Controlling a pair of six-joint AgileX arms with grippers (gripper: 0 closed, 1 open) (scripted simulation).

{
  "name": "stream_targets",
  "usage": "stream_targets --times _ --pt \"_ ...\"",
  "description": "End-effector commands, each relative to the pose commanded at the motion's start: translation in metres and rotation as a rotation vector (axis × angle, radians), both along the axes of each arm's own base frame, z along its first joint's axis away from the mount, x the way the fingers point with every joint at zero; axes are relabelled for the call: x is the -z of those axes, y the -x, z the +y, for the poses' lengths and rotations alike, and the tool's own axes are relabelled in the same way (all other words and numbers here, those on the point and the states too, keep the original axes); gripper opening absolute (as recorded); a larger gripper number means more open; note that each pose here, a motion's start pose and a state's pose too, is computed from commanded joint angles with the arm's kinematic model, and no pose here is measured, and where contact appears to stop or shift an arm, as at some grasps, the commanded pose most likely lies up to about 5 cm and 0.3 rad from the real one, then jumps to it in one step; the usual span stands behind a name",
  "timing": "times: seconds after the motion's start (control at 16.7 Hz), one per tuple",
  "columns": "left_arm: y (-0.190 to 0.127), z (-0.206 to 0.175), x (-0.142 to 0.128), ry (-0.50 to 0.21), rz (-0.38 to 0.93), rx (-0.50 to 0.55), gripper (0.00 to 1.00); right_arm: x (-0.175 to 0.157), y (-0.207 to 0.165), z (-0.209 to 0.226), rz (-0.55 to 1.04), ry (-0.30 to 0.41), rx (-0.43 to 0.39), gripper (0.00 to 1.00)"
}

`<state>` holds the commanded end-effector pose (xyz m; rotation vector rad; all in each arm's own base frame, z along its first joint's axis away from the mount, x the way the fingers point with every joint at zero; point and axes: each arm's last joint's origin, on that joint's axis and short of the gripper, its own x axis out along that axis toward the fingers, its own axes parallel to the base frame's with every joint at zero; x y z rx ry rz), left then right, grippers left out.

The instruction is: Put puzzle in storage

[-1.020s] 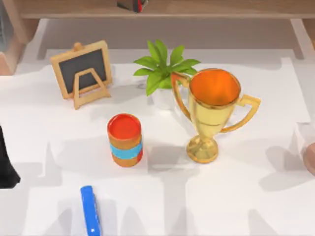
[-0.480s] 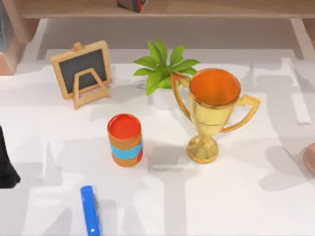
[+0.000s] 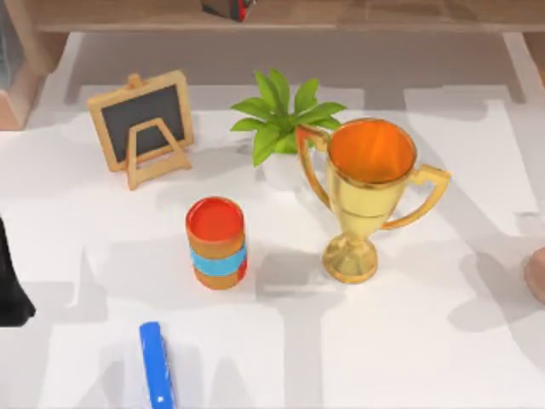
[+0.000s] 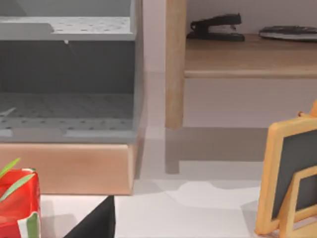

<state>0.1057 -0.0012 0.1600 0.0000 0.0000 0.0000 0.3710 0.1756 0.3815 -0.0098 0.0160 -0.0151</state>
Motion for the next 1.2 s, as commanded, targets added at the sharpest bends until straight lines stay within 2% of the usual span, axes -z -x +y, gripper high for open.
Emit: stream_targets --times 0.24,0.72,1.2 --pt "0.0 0.0 0.0 0.0 0.0 0.0 1.0 0.004 -0.018 0.027 -0.015 -0.009 -0.005 1.0" --pt "0.0 0.0 0.0 0.0 0.0 0.0 1.0 0.001 -0.023 0.025 -0.016 -0.01 -0.005 1.0" --pt "0.0 0.0 0.0 0.0 0.0 0.0 1.0 -0.005 -0.065 0.025 -0.022 -0.01 -0.006 1.0"
